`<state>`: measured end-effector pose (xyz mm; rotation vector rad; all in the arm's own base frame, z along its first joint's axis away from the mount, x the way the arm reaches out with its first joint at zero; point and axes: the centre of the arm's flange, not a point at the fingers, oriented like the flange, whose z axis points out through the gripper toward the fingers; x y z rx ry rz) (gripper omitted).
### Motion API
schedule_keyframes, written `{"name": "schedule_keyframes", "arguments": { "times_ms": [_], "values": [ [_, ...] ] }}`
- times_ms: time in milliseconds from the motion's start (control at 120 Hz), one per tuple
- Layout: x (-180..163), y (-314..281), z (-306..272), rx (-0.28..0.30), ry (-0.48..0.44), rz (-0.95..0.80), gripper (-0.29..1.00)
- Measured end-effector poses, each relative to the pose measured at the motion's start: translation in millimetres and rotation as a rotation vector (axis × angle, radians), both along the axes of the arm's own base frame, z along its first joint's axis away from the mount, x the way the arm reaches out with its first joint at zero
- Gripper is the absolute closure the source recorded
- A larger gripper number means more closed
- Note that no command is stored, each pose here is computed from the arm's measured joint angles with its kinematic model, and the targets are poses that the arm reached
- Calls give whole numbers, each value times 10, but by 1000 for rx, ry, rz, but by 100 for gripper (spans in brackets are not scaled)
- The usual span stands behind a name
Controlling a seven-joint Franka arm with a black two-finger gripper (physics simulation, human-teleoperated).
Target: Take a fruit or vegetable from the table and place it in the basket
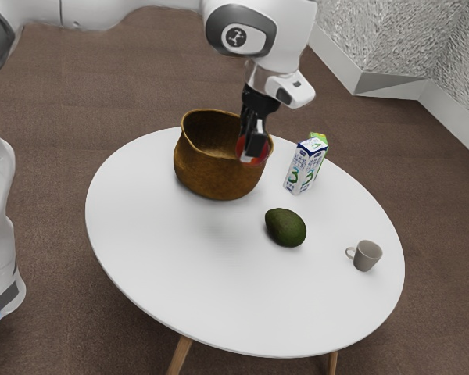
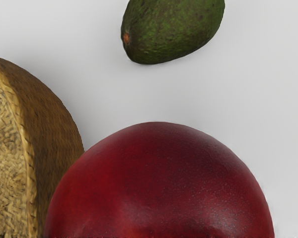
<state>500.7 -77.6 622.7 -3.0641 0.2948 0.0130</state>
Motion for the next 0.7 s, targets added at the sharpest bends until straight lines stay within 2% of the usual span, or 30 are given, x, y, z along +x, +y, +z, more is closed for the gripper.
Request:
{"name": "schedule_keyframes", "arguments": {
  "times_ms": [358, 700],
  "values": [
    [50, 999, -22, 33, 57, 151, 39],
    [151, 1745, -222, 19, 110, 217, 39]
  ]
}}
